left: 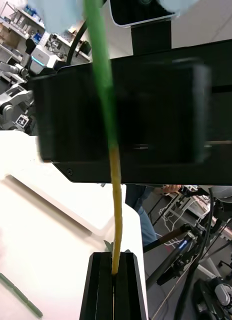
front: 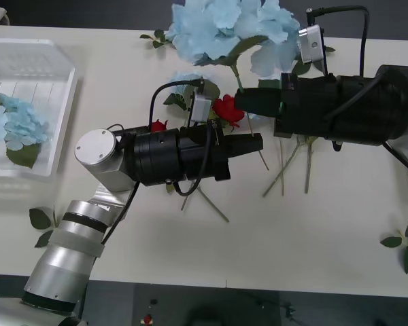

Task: Put the red flowers into the right box and the blue flowers into the left box

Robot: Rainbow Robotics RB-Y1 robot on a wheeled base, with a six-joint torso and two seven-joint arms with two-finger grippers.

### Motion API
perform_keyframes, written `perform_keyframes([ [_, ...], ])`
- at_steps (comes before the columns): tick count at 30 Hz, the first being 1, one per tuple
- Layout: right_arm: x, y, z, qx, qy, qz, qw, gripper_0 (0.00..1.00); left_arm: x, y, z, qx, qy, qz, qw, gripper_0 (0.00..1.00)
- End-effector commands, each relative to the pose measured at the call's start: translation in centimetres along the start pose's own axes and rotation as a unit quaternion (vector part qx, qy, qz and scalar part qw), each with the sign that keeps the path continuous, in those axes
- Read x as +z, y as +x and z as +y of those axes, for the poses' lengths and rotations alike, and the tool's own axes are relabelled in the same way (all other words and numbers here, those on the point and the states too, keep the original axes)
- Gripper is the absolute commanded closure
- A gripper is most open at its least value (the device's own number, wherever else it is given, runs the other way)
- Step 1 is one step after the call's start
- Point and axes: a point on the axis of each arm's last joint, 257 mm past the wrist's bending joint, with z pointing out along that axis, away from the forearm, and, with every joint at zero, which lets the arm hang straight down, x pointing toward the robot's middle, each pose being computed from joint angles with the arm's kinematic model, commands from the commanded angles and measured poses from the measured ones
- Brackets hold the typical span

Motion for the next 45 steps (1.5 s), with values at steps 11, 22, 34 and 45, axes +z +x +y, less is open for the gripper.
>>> perform_keyframes([
  [11, 0.2, -2.0, 1.1, 0.005, -0.013, -0.013, 1.000, 0.00, -5.7, -3.6, 1.9, 0.042, -0.015, 0.020, 0.999, 1.00],
  [22, -1.3, -1.2, -0.7, 0.038, 0.021, 0.018, 0.999, 0.00, -20.1, -10.2, 5.6, 0.036, -0.130, 0.044, 0.990, 1.00],
  [34, -8.9, 2.7, -8.4, 0.209, 0.215, 0.113, 0.947, 0.00, -42.9, -16.2, 10.0, -0.014, -0.428, 0.149, 0.891, 1.00],
  [45, -17.0, 3.8, -14.6, 0.350, 0.396, 0.083, 0.845, 0.00, -59.0, -16.2, 9.9, -0.016, -0.626, 0.218, 0.749, 1.00],
])
